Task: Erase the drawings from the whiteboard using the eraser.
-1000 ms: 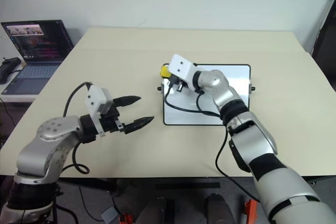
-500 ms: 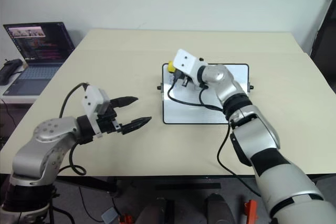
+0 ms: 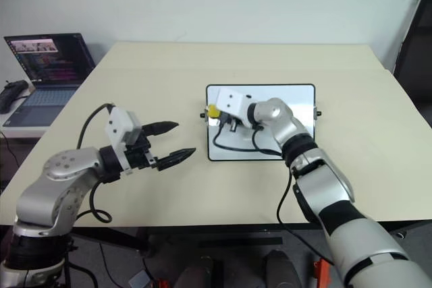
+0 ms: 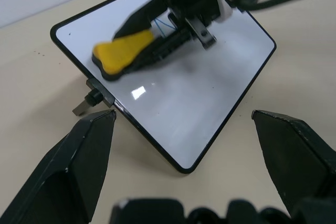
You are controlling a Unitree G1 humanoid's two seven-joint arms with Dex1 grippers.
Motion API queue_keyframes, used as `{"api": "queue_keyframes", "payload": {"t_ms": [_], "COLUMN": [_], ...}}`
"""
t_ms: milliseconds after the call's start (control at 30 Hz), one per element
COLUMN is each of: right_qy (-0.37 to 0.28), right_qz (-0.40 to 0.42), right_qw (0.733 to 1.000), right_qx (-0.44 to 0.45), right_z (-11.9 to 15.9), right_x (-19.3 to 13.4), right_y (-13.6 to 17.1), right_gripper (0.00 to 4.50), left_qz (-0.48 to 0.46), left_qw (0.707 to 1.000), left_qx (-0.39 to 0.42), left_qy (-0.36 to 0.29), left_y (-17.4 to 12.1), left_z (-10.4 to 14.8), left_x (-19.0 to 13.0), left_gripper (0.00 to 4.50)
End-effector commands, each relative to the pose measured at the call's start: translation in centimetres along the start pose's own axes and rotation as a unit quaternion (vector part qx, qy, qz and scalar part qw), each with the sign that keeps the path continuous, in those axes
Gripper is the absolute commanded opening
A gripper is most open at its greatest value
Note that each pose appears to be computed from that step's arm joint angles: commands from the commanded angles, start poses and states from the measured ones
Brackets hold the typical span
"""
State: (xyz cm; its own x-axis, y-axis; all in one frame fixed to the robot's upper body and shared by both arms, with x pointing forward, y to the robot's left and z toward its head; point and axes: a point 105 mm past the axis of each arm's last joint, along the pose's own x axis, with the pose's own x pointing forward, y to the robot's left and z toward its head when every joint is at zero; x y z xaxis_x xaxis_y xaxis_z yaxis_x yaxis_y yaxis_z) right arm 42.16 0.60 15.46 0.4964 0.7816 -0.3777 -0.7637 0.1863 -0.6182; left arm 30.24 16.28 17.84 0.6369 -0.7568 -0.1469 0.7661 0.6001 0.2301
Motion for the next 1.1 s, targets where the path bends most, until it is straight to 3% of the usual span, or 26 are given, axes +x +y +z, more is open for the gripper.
{"api": "queue_keyframes", "payload": {"t_ms": [33, 233, 367, 533, 600, 667, 800, 933, 1100], "right_qy": [0.056, 0.039, -0.028, -0.133, -0.179, -0.184, -0.097, -0.013, 0.039], "right_qz": [0.056, 0.075, 0.059, 0.021, 0.024, 0.039, 0.018, -0.033, -0.074], "right_qw": [0.997, 0.996, 0.997, 0.991, 0.983, 0.981, 0.994, 0.997, 0.992], "right_qx": [0.025, 0.04, 0.034, 0.023, 0.036, 0.044, 0.048, 0.071, 0.096], "right_z": [-3.5, -3.2, -0.6, 4.4, 6.7, 7.4, 4.2, 0.4, -2.9], "right_x": [0.1, -0.1, -1.5, -6.5, -10.9, -15.2, -21.0, -23.9, -26.3], "right_y": [3.0, 3.7, 2.0, -1.1, -1.8, -1.3, -0.7, -1.2, -1.3], "right_gripper": [1.07, 1.07, 1.07, 1.07, 1.07, 1.07, 1.07, 1.07, 1.07], "left_qz": [0.0, -0.004, -0.008, -0.017, -0.022, -0.022, -0.018, -0.017, -0.014], "left_qw": [1.0, 1.0, 1.0, 0.999, 0.998, 0.999, 0.999, 0.999, 0.998], "left_qx": [0.019, 0.017, 0.016, 0.015, 0.019, 0.027, 0.034, 0.037, 0.049], "left_qy": [-0.018, -0.016, -0.024, -0.048, -0.049, -0.039, -0.025, -0.026, -0.021], "left_y": [0.1, 0.1, 0.2, 0.6, 1.0, 1.4, 2.0, 2.1, 2.6], "left_z": [1.4, 1.3, 1.6, 2.8, 3.1, 3.1, 2.5, 2.6, 3.1], "left_x": [-0.2, -0.1, 0.0, -0.2, -0.5, -0.9, -1.2, -1.3, -2.1], "left_gripper": [4.5, 4.5, 4.5, 4.5, 4.5, 4.5, 4.5, 4.5, 4.5]}}
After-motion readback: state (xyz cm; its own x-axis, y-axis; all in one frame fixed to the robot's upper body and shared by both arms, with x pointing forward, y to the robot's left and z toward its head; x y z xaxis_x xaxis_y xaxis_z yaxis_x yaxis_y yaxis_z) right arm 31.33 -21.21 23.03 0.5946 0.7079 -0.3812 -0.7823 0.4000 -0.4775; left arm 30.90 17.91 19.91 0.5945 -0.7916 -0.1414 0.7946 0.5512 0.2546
